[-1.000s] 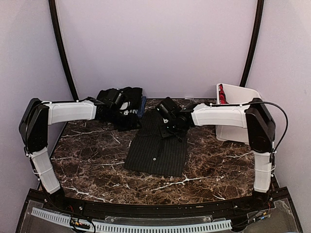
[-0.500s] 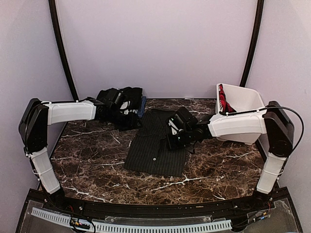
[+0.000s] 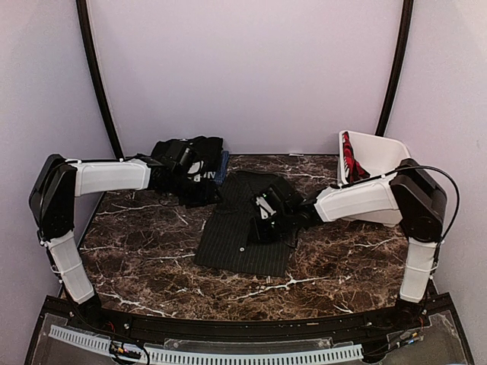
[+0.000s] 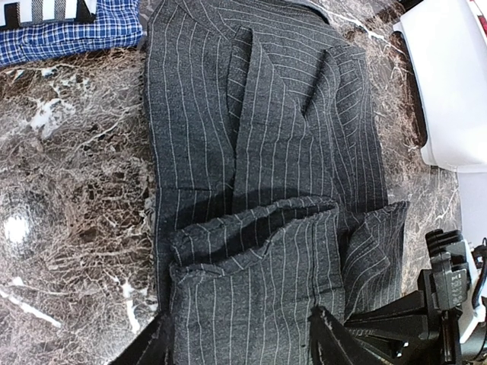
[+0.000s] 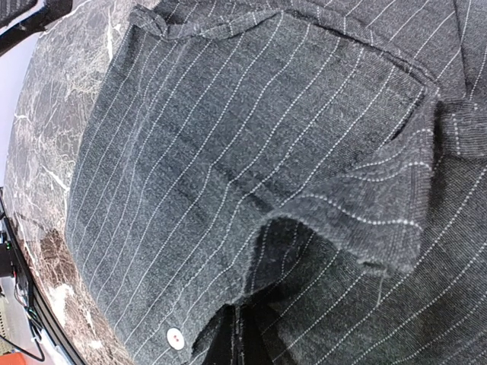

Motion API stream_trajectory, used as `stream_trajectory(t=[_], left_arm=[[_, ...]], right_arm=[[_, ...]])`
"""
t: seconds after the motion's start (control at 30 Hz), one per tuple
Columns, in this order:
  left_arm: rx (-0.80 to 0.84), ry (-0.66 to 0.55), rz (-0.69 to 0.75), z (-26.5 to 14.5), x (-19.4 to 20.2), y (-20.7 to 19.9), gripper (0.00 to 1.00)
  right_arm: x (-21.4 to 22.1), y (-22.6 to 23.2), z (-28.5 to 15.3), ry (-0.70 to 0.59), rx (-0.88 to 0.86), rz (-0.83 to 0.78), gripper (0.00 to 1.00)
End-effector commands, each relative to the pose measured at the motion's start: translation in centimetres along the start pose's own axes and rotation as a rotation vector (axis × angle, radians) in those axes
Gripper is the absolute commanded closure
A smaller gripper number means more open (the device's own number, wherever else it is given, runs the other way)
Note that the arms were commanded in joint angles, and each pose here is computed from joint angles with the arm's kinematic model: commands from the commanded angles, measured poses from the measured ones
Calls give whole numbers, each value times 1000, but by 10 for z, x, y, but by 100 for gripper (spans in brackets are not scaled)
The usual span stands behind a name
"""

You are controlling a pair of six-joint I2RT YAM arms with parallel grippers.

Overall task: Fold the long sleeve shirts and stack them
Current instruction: Smooth out the 2/3-rectangle-folded shirt at the center of the board.

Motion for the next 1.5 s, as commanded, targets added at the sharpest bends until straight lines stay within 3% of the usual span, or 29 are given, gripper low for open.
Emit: stream_trajectory(t=[0.0, 0.17, 0.73, 1.47], left_arm=[[32, -31, 6, -19, -2, -6, 41], [31, -33, 7, -21, -2, -6, 41], [22, -35, 9, -23, 0, -5, 41], [61, -6, 15, -26, 6, -7, 42]], right_arm=[[-3, 3, 5, -32, -40, 6, 99], [-6, 0, 9, -59, -56, 19, 95], [-32, -11, 14, -136, -55, 23, 65], [-100, -58, -5, -349, -163, 14, 58]])
Point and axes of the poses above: each gripper's point midway between its finger pads, its own z axis out along the fingers, its own y axis along the line the jaws close on, x = y × z, the point moved 10 cm from there along -z, back along the fingers, and after that the axes turned 9 degrees about -z, right-handed, at the moved point
